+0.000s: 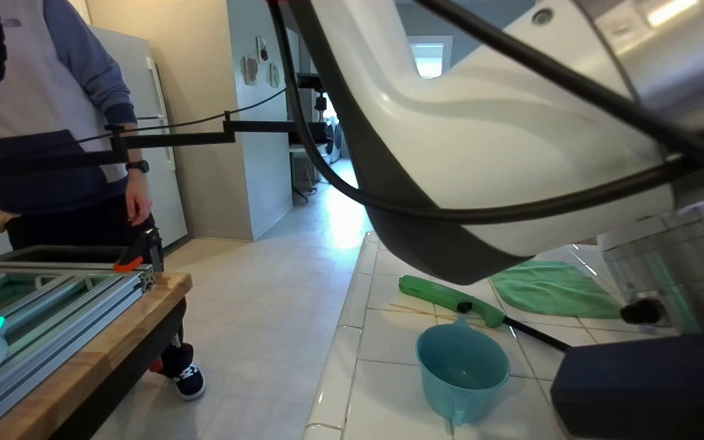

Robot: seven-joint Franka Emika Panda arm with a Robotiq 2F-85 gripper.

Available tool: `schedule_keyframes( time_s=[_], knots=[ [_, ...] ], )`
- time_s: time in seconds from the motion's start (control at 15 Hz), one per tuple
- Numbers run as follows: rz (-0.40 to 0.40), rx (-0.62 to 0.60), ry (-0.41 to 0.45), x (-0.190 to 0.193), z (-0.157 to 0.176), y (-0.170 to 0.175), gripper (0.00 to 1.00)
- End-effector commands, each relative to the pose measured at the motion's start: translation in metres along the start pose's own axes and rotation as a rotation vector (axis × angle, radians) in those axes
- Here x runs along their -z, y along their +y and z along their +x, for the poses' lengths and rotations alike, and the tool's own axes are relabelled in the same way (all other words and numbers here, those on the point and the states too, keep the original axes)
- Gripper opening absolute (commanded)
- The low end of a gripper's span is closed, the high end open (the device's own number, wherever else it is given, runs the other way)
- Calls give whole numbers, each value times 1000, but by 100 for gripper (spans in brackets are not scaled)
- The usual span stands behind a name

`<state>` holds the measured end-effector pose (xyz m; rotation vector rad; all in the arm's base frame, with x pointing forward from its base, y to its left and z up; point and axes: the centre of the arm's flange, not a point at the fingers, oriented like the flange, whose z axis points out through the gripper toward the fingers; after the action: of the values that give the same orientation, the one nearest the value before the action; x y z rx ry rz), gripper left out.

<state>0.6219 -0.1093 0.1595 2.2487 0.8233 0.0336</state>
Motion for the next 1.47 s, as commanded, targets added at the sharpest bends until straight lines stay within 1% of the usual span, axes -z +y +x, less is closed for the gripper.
schedule_keyframes(
  time_s=[0.0, 0.13, 0.33, 0.53, 0.8, 1.07, 1.4],
  knots=[
    [8, 56, -51, -12, -1, -1, 100],
    [7, 75, -87, -18, -5, -6, 100],
    [17, 97, -118, -25, -9, -10, 100],
    [35, 109, -130, -30, -11, -14, 100],
    [76, 123, -108, -35, -9, -21, 100],
    [98, 123, -88, -38, -7, -28, 100],
    [116, 103, -23, -41, -7, -32, 100]
  ],
)
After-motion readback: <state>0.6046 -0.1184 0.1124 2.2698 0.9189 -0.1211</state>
